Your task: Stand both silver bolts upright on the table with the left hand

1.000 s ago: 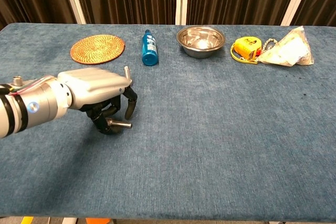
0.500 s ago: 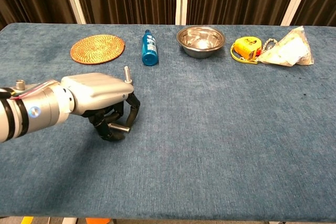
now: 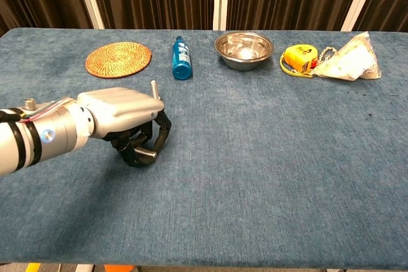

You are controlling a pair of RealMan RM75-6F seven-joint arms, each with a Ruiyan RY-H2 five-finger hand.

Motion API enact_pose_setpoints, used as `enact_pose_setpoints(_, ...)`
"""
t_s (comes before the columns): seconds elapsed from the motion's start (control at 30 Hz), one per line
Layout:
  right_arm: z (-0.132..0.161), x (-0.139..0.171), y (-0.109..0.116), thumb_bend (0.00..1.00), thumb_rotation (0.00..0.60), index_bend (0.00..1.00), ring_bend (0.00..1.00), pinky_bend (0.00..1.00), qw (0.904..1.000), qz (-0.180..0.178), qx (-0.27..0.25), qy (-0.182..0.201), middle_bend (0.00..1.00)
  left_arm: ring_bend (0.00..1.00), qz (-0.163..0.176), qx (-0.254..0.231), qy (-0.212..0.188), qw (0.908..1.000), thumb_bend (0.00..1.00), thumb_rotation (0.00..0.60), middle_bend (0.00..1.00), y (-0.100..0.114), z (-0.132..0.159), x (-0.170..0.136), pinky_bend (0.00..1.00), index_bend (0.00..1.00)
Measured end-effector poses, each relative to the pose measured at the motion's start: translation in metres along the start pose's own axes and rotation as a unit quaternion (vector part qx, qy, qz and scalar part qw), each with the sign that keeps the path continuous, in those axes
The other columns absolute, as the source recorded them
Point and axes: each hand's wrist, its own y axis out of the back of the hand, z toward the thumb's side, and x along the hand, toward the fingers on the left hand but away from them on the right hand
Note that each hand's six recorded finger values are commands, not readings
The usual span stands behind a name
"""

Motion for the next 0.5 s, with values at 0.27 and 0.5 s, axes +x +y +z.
enact_pose_setpoints(0.27, -0.001, 0.001, 0.002, 0.15, 0.600, 0.14, 0.06, 0.10, 1.0000, -0.002, 0.000, -0.002, 0.23, 0.82, 0.018, -0.036, 0.000, 0.9992, 0.36, 0.600, 0.85, 0.009, -0.005, -0.003, 0.75, 0.55)
enact_pose_setpoints(0.5, 0.000, 0.000, 0.000, 0.15, 0.600, 0.14, 0.06, 0.10, 1.0000, -0.001, -0.001, 0.001, 0.23, 0.82, 0.034, -0.092, 0.003, 0.9952, 0.36, 0.600, 0.84, 0.020, -0.019, -0.005, 0.75, 0.55)
